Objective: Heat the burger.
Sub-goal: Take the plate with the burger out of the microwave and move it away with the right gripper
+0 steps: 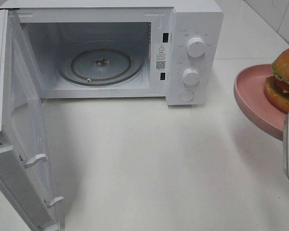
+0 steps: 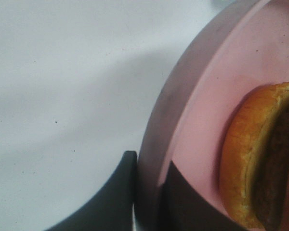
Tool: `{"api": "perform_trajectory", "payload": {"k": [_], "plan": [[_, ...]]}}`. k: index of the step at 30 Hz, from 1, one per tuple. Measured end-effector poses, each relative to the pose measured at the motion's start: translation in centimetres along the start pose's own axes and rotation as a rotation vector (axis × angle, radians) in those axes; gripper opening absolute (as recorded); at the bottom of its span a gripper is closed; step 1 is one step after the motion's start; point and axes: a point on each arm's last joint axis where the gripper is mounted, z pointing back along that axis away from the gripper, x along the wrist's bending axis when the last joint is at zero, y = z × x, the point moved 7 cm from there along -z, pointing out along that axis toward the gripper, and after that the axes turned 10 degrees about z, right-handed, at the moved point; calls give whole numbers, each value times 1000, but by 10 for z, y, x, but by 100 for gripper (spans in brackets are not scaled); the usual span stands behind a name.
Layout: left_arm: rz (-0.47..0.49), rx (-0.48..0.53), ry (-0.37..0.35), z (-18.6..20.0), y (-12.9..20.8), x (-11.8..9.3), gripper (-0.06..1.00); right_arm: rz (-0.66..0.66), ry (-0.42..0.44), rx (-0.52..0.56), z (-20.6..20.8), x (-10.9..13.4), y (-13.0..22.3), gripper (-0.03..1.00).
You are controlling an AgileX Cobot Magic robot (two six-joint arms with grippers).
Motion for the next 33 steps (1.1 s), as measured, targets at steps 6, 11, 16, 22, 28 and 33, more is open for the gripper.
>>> {"api": "perform_trajectory", "payload": {"k": [6, 11, 16, 22, 28, 33], "plan": [[0, 0, 0, 0, 0, 0, 99, -160, 5, 124, 0, 1, 19, 9], [0, 0, 0, 0, 0, 0, 99, -232, -9, 177, -1, 4, 25, 9], [0, 0, 0, 0, 0, 0, 99, -289, -18, 232, -6, 4, 27, 9], [0, 0, 0, 0, 0, 0, 99, -429, 11, 341, -9, -10, 27, 9], [0, 0, 0, 0, 0, 0, 99, -531, 16, 472, -19, -15, 25, 9], [0, 0, 0, 0, 0, 0, 99, -595, 42, 578, -27, -22, 21, 9]]}}
